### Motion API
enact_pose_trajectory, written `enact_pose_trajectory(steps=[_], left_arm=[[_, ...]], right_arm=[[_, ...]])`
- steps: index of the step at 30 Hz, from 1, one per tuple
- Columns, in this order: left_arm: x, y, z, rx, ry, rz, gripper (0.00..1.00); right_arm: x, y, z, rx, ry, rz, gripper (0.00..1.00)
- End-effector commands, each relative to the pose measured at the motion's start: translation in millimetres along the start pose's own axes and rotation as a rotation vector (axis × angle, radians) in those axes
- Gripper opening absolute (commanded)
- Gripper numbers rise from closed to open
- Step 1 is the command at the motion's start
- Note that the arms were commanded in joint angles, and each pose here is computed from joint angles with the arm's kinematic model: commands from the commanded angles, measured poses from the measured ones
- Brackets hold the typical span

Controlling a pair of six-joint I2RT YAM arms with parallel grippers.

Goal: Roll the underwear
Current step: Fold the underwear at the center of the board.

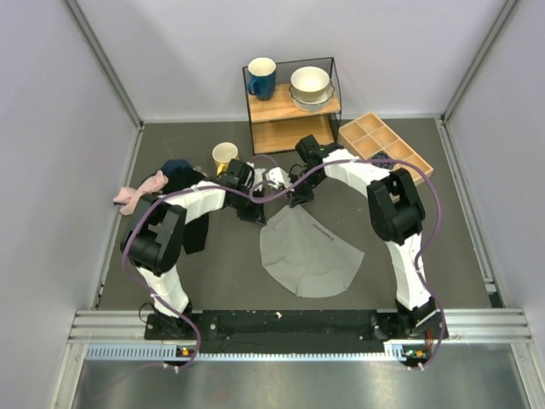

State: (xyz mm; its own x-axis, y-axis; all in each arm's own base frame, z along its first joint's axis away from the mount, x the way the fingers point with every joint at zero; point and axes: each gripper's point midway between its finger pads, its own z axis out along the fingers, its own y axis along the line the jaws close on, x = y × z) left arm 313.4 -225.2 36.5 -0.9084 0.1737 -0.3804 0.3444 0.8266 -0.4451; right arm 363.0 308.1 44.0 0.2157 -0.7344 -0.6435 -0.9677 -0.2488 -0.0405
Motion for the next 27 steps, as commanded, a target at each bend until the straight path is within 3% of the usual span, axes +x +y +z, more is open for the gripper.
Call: enact_pose_trajectory(steps=[1, 27], left_arm=[[-33.2, -12.2, -22.2, 0.020, -0.116, 0.067, 0.00], [-29.2, -64.7, -53.1, 0.278, -0.159, 0.084, 0.00]], right_arm=[[-14.0, -12.2, -15.8, 0.043, -0.039, -0.003, 0.00], [-21.5, 7.2, -59.2, 0.089, -0.084, 0.015, 0.00]])
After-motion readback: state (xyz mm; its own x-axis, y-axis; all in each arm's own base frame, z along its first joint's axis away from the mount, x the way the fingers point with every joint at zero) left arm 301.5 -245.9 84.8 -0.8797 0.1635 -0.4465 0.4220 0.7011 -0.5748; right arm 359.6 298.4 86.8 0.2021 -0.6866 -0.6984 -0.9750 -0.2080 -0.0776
